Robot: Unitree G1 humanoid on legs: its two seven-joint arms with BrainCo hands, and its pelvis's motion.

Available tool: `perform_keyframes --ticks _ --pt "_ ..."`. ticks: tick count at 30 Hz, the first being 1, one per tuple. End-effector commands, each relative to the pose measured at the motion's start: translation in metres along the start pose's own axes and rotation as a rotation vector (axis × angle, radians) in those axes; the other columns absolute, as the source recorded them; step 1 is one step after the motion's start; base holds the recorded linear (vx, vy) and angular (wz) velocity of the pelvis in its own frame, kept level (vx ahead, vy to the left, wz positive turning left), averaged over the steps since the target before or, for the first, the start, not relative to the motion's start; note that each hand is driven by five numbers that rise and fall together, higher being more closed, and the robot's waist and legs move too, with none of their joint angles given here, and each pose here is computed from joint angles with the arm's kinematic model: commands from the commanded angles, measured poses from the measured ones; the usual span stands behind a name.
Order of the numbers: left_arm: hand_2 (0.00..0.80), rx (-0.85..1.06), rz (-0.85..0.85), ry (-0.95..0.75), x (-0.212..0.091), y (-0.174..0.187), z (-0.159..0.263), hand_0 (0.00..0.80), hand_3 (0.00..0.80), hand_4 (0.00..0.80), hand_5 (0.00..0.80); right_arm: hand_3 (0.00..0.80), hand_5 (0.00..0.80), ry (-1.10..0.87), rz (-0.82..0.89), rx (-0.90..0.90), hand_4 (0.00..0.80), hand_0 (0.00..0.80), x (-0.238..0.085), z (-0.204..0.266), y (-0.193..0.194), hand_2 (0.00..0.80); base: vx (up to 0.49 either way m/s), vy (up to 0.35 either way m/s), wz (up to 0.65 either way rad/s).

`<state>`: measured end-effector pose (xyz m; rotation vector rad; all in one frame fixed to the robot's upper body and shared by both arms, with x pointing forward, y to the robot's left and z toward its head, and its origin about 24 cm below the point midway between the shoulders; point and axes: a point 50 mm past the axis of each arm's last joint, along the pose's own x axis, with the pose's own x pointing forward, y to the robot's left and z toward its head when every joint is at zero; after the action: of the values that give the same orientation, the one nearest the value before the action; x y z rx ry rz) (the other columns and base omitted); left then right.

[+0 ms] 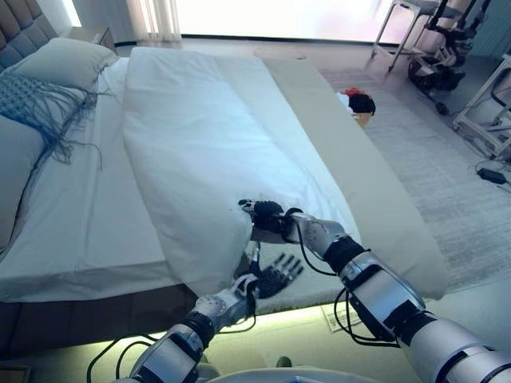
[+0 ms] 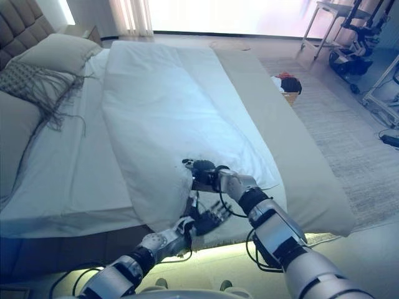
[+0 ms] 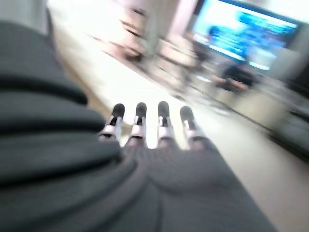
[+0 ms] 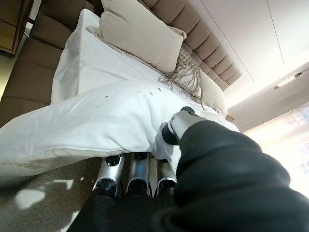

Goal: Make the bed neatly

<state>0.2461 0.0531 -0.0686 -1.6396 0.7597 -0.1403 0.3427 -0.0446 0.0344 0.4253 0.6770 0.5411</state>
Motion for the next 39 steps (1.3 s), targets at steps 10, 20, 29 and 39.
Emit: perform_keyframes --ticks 10,20,29,39 --pt "0.000 -0.054 -0.242 -0.366 0.024 -0.065 0.009 0.000 0.000 0.000 0.000 0.800 0.800 -0.175 0.086 0.022 0.800 0.800 -0.014 0.044 0.012 0.800 0.001 -0.002 0.00" --pt "0.000 -0.063 -0.099 -0.419 0.023 -0.059 0.013 0.000 0.000 0.000 0.000 0.800 0.800 -0.172 0.031 0.036 0.800 0.800 -0.017 0.042 0.000 0.800 0.003 -0.003 0.04" --pt "0.000 -0.003 0.059 -0.305 0.027 -0.036 -0.012 0.000 0.000 0.000 0.000 0.800 0.800 -0.176 -0.012 0.035 0.800 0.800 -0.015 0.041 -0.008 0.800 -0.020 -0.006 0.04" --pt "0.000 0.027 0.092 -0.222 0.030 -0.031 -0.023 0.000 0.000 0.000 0.000 0.800 0.800 -0.183 -0.046 0.027 0.800 0.800 -0.015 0.049 -0.014 0.800 -0.008 -0.006 0.01"
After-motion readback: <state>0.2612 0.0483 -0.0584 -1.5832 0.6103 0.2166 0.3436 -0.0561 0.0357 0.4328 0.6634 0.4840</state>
